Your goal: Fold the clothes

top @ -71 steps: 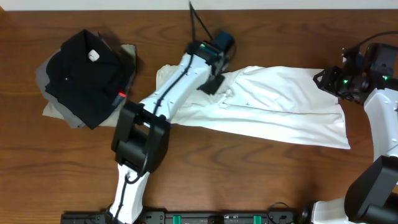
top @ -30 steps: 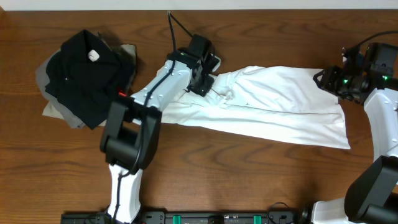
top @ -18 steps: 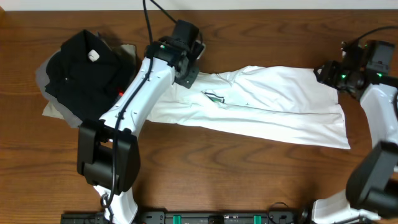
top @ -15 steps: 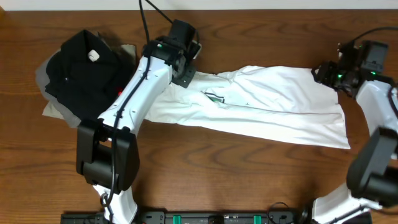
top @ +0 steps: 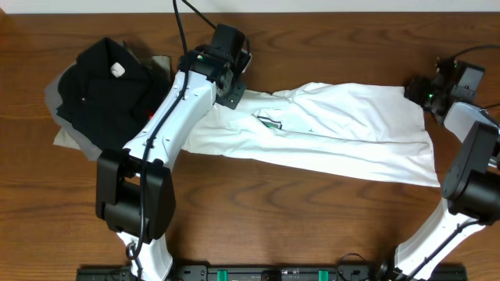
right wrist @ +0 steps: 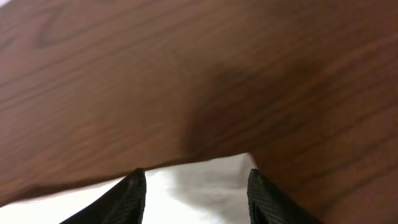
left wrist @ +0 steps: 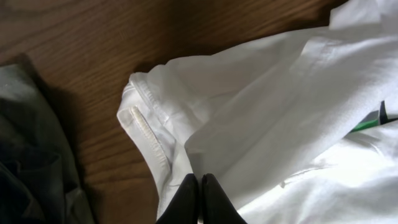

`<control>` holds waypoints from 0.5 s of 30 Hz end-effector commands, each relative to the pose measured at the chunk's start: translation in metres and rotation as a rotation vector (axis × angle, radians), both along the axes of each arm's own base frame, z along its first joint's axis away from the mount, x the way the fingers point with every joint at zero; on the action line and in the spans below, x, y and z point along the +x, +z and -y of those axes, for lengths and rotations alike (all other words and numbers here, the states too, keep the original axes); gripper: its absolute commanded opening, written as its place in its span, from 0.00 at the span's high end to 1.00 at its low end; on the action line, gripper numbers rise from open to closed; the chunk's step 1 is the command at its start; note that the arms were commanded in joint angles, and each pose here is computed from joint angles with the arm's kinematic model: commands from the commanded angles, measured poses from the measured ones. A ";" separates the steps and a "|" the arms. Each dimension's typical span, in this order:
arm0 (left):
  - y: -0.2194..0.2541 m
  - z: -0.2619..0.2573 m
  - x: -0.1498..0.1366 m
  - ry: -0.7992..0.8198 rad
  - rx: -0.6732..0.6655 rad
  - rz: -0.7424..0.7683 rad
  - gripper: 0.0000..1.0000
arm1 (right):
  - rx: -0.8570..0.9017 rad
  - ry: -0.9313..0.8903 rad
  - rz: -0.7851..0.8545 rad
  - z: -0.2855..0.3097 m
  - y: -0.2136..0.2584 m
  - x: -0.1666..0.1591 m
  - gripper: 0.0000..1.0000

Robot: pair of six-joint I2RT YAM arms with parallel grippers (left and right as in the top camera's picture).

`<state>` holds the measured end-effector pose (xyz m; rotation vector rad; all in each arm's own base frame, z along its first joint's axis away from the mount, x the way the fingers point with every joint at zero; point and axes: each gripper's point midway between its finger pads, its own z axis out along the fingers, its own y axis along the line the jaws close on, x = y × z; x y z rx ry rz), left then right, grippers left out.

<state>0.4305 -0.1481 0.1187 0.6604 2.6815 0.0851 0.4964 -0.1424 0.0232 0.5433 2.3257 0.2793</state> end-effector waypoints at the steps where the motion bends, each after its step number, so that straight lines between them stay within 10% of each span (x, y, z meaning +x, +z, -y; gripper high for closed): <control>1: 0.002 -0.001 0.003 0.017 0.000 0.012 0.94 | 0.020 -0.037 -0.010 0.005 -0.013 0.003 0.49; 15: 0.002 -0.001 0.003 0.017 0.000 0.012 0.94 | 0.005 -0.071 -0.029 0.010 -0.021 0.001 0.60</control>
